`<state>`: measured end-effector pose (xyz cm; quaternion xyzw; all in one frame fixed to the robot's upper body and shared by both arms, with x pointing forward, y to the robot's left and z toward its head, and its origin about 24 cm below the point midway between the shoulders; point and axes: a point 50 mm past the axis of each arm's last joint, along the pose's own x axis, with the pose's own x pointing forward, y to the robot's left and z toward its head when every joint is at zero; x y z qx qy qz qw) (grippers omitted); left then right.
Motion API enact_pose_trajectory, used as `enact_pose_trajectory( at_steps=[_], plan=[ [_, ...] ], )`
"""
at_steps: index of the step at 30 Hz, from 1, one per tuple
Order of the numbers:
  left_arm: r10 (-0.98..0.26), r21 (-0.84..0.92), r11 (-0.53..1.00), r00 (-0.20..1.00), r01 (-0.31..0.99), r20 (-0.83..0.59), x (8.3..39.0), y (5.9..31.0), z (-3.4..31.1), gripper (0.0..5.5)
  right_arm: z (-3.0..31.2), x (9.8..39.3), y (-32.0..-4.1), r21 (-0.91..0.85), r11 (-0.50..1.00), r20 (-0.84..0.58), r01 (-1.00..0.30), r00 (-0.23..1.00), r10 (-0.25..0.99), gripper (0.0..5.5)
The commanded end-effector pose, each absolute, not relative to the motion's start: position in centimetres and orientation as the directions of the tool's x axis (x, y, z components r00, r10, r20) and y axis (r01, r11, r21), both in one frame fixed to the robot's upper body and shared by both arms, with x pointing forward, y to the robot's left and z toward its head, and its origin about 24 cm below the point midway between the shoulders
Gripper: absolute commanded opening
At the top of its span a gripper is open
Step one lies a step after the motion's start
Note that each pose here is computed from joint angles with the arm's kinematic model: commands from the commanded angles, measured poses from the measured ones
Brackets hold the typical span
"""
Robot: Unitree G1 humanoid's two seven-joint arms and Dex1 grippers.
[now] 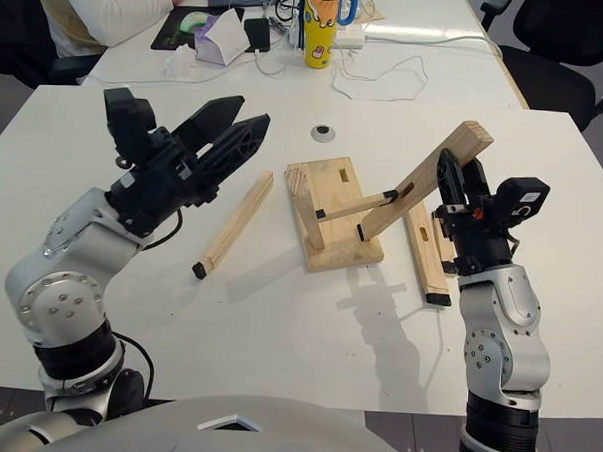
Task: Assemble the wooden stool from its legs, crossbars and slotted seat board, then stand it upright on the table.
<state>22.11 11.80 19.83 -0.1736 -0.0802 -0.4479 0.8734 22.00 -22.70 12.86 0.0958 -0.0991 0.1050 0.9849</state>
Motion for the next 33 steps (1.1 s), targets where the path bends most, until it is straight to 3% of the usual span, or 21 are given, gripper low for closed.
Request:
enact_pose_trajectory(
  at_steps=[1, 8, 24, 33],
  plan=[
    [-0.827, -0.191, 0.498, 0.529, 0.846, 0.189, 21.9, 11.4, 19.3, 3.02, 8.5, 21.5, -23.1, 0.126, 0.974, -0.058, -0.188, 0.979, 0.196, 1.05],
    [-0.882, -0.106, 0.468, 0.471, 0.877, 0.007, 23.0, 10.9, 17.7, 3.02, 8.6, 21.9, -22.7, 0.127, 0.97, -0.052, -0.207, 0.975, 0.215, 1.05],
    [-0.889, -0.105, 0.443, 0.452, 0.89, 0.077, 22.8, 10.3, 19.2, 3.02, 8.4, 21.6, -22.3, 0.125, 0.967, -0.067, -0.222, 0.971, 0.232, 1.05],
    [-0.895, -0.12, 0.445, 0.446, 0.888, -0.012, 22.8, 9.6, 17.1, 3.02, 8.4, 21.7, -22.1, 0.125, 0.965, -0.065, -0.229, 0.969, 0.238, 1.05]
  ],
)
